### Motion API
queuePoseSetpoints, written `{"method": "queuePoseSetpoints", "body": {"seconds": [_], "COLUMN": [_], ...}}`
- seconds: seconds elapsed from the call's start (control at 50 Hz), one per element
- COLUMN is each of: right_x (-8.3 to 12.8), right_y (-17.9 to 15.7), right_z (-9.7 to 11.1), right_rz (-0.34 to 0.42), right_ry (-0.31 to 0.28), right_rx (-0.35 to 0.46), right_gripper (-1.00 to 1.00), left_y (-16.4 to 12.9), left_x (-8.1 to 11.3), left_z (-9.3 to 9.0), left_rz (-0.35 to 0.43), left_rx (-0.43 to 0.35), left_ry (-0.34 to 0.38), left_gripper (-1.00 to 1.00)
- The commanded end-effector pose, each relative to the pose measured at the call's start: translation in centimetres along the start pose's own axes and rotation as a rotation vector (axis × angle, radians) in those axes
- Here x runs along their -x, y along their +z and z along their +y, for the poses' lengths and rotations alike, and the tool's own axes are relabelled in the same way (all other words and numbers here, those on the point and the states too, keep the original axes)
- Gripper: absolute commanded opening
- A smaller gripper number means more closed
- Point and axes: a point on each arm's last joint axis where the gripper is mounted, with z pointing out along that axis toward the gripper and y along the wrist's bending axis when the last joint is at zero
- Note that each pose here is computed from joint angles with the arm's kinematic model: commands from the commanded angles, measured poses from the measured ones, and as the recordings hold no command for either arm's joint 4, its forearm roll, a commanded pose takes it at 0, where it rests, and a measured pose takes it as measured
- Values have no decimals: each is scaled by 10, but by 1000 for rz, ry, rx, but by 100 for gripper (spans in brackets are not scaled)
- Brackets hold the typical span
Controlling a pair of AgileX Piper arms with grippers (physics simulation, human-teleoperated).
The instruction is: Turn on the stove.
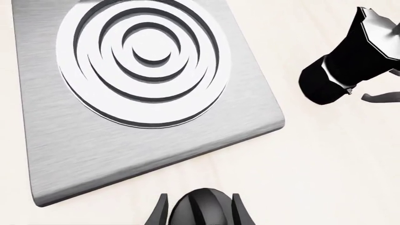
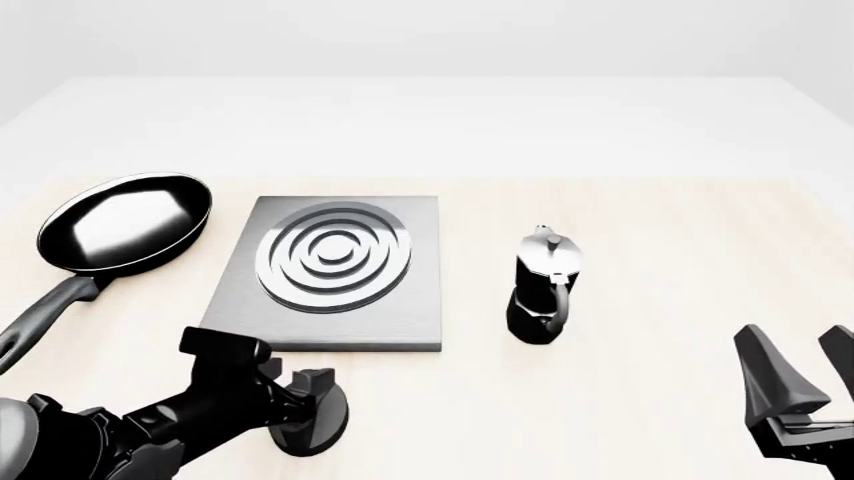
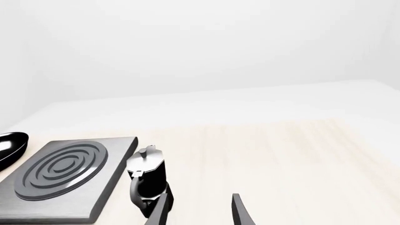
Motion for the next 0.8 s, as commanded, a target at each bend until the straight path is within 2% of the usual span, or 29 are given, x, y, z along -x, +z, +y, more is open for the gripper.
{"method": "queuePoseSetpoints", "body": {"seconds": [0.02,0.8], "right_x": [0,0], "right_y": [0,2], "right_z": [0,0], "right_rz": [3,6], "right_ry": [0,-5], "right_rx": [1,2], "right_gripper": [100,100], "left_y": [-7,-18], "left_x": [0,-1], "left_z": [21,30], "left_rz": [-3,-26], "left_rx": [104,142], "left_ry": [-19,-31], "left_gripper": [100,100]}}
